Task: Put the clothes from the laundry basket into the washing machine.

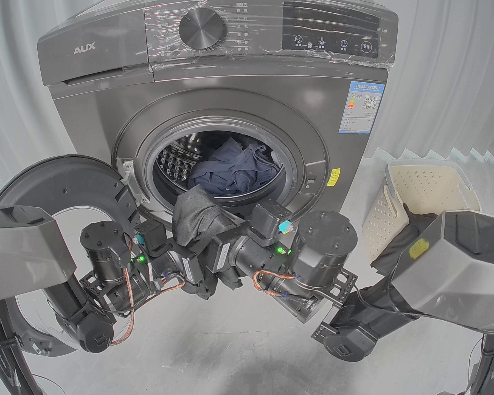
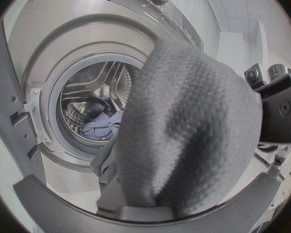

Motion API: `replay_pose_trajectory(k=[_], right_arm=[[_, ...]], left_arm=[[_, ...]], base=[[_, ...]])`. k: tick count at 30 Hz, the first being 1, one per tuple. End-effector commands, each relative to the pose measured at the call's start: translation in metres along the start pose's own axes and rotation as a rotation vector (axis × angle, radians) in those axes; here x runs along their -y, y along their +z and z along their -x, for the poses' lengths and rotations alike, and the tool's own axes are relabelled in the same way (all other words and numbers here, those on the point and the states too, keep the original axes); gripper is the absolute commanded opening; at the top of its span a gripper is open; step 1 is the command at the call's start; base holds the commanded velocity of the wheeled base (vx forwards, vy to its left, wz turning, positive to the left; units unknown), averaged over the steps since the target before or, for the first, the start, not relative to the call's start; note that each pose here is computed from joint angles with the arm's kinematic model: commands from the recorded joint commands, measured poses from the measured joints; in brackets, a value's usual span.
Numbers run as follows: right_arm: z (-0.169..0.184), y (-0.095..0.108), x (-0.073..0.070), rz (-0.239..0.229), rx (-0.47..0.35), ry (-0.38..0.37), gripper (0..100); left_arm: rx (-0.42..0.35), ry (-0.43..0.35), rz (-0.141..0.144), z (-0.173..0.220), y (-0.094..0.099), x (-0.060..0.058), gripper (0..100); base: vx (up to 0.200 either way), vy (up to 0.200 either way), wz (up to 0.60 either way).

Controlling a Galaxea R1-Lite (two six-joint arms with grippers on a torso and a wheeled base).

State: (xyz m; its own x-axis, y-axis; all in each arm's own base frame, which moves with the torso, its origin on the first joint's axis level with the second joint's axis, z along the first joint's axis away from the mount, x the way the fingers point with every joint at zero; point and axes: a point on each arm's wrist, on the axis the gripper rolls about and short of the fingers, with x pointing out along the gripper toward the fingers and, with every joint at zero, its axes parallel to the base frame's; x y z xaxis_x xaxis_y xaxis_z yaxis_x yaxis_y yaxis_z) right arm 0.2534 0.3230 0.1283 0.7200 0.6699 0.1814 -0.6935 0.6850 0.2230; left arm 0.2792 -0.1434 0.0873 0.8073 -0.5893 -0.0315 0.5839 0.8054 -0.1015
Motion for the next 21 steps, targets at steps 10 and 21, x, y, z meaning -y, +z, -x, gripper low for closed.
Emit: replay_pose_trajectory(k=[10, 21], right_arm=[[0.012, -0.020, 0.025, 0.024, -0.091, -0.092, 0], [0.014, -0.033, 0.028, 0.034, -0.128, -0.099, 0]], left_arm=[[0.074, 0.047, 0.014, -0.004, 0.017, -0.007, 0], [0.100, 0.040, 0.010, -0.001, 0.025, -0.003, 0]], base=[[0.000, 0.000, 0.00], [0.000, 0.000, 0.00]])
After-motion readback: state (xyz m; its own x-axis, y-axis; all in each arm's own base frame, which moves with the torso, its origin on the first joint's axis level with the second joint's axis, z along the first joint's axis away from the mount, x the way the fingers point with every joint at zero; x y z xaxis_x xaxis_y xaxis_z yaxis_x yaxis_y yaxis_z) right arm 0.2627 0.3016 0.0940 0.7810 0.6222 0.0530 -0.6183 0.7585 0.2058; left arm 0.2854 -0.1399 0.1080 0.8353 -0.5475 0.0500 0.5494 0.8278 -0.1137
